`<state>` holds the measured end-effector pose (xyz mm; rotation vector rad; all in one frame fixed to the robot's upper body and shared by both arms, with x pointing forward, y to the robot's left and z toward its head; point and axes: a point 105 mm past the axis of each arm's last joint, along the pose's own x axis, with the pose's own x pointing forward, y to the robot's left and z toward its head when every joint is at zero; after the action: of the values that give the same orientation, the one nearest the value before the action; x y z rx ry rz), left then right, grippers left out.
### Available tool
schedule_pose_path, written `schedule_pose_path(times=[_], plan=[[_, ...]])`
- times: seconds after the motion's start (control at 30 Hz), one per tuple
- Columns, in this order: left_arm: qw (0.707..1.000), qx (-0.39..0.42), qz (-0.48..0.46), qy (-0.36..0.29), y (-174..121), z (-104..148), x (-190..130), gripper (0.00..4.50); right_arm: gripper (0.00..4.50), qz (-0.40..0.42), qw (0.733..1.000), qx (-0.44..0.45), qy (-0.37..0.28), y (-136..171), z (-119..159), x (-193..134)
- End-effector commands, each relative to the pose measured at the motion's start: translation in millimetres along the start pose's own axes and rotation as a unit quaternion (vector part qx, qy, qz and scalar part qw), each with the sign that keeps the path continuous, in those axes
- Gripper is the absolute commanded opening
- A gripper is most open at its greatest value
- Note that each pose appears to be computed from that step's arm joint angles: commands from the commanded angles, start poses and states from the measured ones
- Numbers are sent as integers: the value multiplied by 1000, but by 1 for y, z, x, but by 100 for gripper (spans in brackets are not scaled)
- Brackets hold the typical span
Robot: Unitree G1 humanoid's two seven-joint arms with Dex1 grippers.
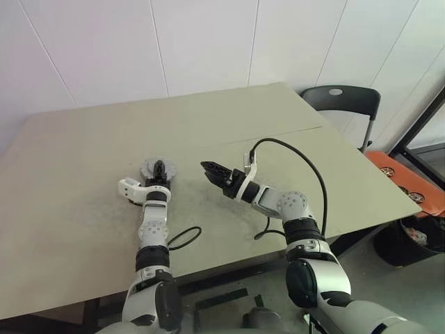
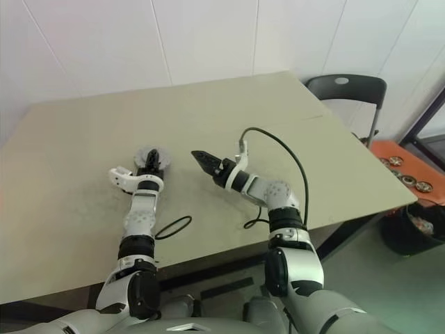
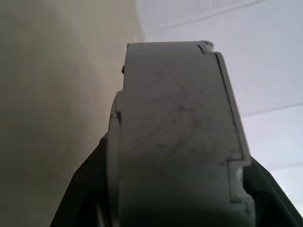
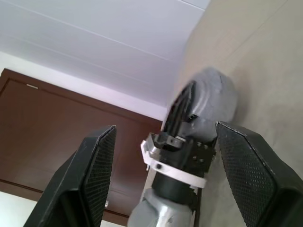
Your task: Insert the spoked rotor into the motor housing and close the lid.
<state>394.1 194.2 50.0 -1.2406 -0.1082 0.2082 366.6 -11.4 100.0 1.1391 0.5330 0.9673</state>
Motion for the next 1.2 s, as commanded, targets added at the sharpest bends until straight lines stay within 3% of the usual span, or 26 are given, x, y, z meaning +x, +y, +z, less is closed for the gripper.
schedule_pose_path(times=[0.03, 0.3, 0.7, 0.77, 0.97, 1.2], plan=[[995, 47, 0, -88, -4, 45, 6, 215, 349, 18, 1000, -16, -1, 9, 4, 2], [986, 102, 38, -122, 8, 65, 6, 215, 349, 18, 1000, -19, 4, 9, 1, 2], [979, 120, 71, -147, 26, 78, 0, 215, 349, 14, 1000, -24, 10, 6, -2, 3], [975, 134, 82, -157, 29, 81, -3, 288, 349, 11, 1000, -25, 11, 4, -3, 3], [954, 185, 160, -176, 50, 96, -10, 448, 349, 7, 1000, -28, 14, 2, -5, 3], [924, 232, 230, -197, 65, 109, -19, 448, 349, 4, 999, -28, 15, 0, -7, 3]])
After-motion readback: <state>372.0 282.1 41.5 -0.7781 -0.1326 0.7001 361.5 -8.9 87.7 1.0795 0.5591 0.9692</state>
